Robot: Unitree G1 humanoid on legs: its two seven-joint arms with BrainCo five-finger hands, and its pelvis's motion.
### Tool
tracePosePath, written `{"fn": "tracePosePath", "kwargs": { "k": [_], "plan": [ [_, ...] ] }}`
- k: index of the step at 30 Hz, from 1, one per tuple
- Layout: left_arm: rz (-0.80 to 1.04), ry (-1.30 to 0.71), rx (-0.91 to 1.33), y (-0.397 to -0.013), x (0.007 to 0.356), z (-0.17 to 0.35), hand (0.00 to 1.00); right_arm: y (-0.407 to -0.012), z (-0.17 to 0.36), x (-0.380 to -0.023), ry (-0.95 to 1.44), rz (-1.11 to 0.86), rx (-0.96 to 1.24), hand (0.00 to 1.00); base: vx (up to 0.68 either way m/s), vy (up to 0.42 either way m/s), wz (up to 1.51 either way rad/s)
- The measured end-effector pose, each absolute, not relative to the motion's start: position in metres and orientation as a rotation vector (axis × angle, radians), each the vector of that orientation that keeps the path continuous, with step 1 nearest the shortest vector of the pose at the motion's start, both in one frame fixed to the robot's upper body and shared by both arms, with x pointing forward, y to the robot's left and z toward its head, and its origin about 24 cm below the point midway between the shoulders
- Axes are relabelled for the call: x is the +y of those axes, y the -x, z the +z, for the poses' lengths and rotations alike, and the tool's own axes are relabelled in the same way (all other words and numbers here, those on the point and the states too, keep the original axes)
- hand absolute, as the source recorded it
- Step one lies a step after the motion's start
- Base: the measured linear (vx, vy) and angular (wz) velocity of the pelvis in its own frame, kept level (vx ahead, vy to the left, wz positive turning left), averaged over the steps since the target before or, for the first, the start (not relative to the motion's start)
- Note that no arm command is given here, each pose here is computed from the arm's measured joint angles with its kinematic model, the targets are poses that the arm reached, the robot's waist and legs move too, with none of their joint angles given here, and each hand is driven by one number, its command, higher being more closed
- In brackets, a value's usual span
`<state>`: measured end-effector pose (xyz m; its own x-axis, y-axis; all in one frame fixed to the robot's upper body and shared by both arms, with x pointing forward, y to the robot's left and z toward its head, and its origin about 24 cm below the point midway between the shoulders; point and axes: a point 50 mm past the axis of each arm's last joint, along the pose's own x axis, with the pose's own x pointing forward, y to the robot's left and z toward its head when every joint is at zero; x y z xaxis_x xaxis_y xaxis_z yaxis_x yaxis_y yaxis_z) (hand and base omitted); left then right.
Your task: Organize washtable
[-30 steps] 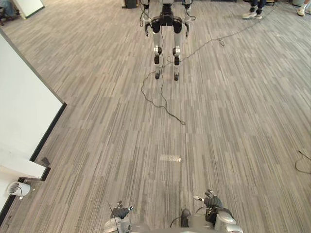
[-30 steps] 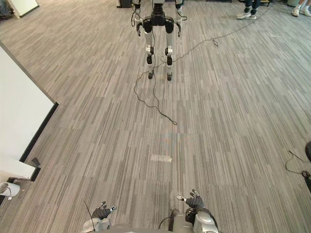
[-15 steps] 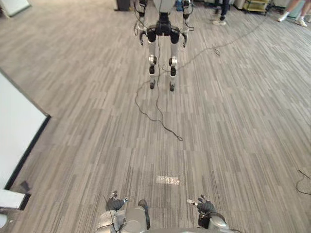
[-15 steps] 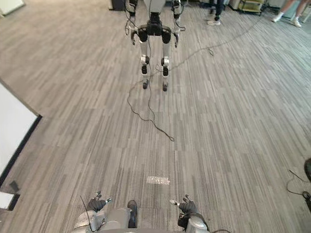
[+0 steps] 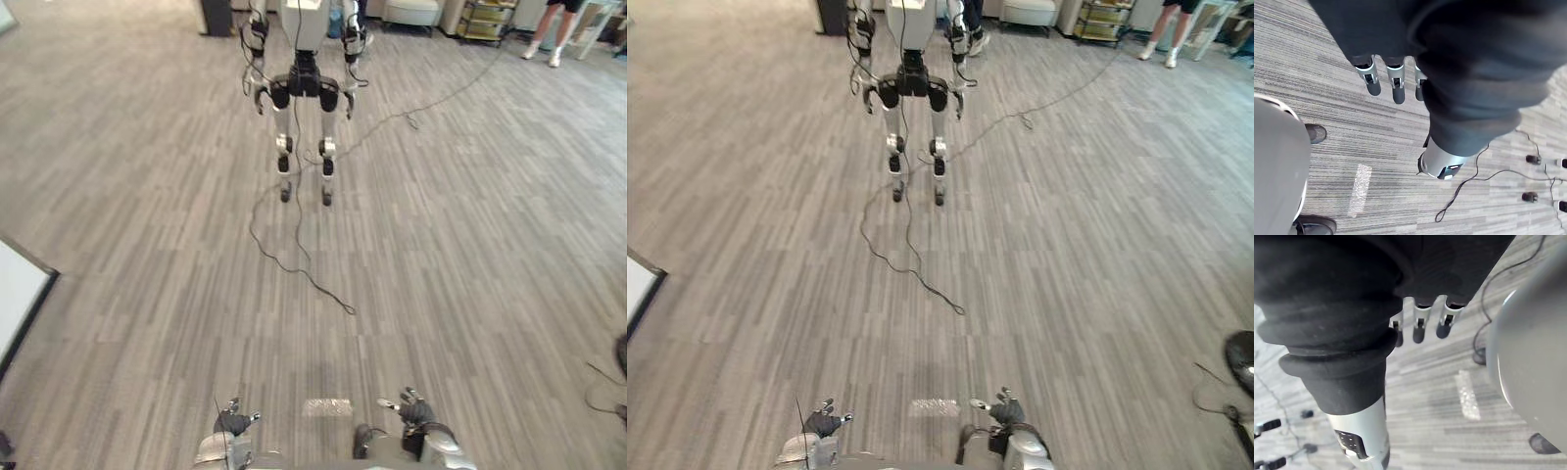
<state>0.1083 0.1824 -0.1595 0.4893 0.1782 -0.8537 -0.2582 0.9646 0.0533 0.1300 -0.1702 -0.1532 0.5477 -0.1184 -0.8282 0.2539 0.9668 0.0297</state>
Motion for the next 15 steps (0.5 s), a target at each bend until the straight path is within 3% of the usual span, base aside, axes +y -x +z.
{"fn": "tracePosePath", "kwargs": {
  "k": [7,15],
  "plan": [
    [0.273,0.102,0.957,-0.118,0.179,-0.153,0.0,-0.127,-0.152,-0.177,-0.158,-0.253,0.955,0.0,0.15,-0.158,0.2],
    [0.269,0.05,0.981,-0.114,0.191,-0.154,0.0,-0.122,-0.154,-0.17,-0.194,-0.269,0.969,0.0,0.17,0.065,-0.18]
  ]
}}
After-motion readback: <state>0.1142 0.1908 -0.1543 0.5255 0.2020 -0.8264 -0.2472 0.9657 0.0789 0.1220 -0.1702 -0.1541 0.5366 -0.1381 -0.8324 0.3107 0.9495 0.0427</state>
